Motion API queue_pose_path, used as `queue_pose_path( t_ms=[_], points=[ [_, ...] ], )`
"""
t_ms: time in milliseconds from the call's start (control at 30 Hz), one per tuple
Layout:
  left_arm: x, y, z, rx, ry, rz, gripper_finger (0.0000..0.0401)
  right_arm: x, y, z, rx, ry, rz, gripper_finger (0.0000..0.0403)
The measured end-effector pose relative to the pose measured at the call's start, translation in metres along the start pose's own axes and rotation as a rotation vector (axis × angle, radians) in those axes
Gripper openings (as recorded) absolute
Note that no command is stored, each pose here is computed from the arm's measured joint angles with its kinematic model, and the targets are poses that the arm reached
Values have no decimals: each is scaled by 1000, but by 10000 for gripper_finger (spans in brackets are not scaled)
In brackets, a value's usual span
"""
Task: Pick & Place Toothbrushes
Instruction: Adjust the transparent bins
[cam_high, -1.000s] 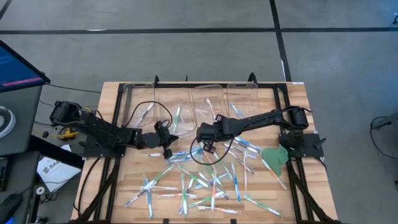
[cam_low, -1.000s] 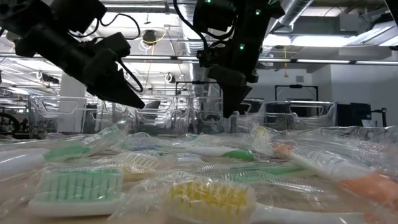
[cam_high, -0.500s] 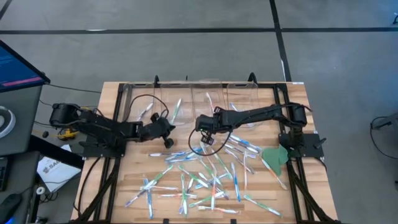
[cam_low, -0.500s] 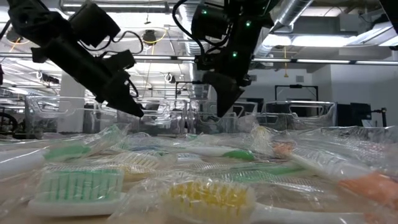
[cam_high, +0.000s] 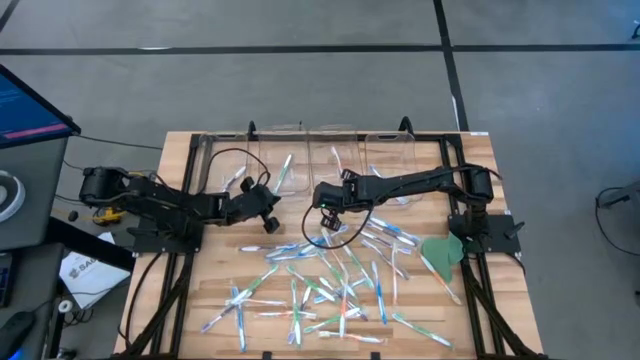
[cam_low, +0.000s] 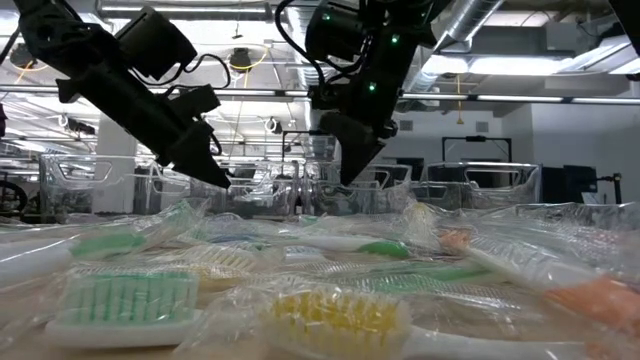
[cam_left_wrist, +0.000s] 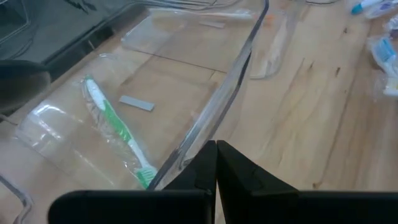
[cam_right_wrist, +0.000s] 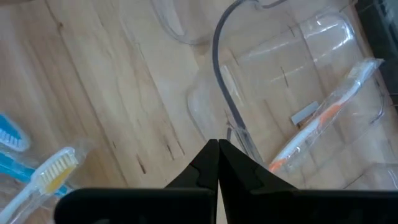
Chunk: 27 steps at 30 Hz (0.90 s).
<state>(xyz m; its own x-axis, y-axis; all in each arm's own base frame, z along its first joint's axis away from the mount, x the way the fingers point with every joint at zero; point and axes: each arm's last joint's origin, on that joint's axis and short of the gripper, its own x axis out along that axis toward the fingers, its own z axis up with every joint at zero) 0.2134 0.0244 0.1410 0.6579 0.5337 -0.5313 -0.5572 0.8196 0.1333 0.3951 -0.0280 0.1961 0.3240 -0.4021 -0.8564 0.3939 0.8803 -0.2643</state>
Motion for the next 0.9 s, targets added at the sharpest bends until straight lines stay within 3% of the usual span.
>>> queue_pose_path(
  t_ms=[167, 333, 467, 567, 700, 900],
  points=[
    [-7, -6, 3, -5, -30, -59, 1, -15, 15, -4, -43, -17, 22, 0],
    [-27, -11, 14, -22, -111, -130, 1, -55, 38, -17, -66, -39, 70, 0],
    [-44, -15, 20, -32, -172, -194, 1, -88, 47, -41, -16, 41, 44, 0],
    [-55, -21, 21, -26, -202, -249, 1, -102, 48, -63, 37, 169, -38, 0],
    [-66, -29, 20, -9, -224, -305, 1, -106, 39, -80, 119, 262, -196, 0],
    [-72, -35, 18, 10, -230, -345, 1, -80, 27, -97, 156, 398, -221, 0]
  ],
)
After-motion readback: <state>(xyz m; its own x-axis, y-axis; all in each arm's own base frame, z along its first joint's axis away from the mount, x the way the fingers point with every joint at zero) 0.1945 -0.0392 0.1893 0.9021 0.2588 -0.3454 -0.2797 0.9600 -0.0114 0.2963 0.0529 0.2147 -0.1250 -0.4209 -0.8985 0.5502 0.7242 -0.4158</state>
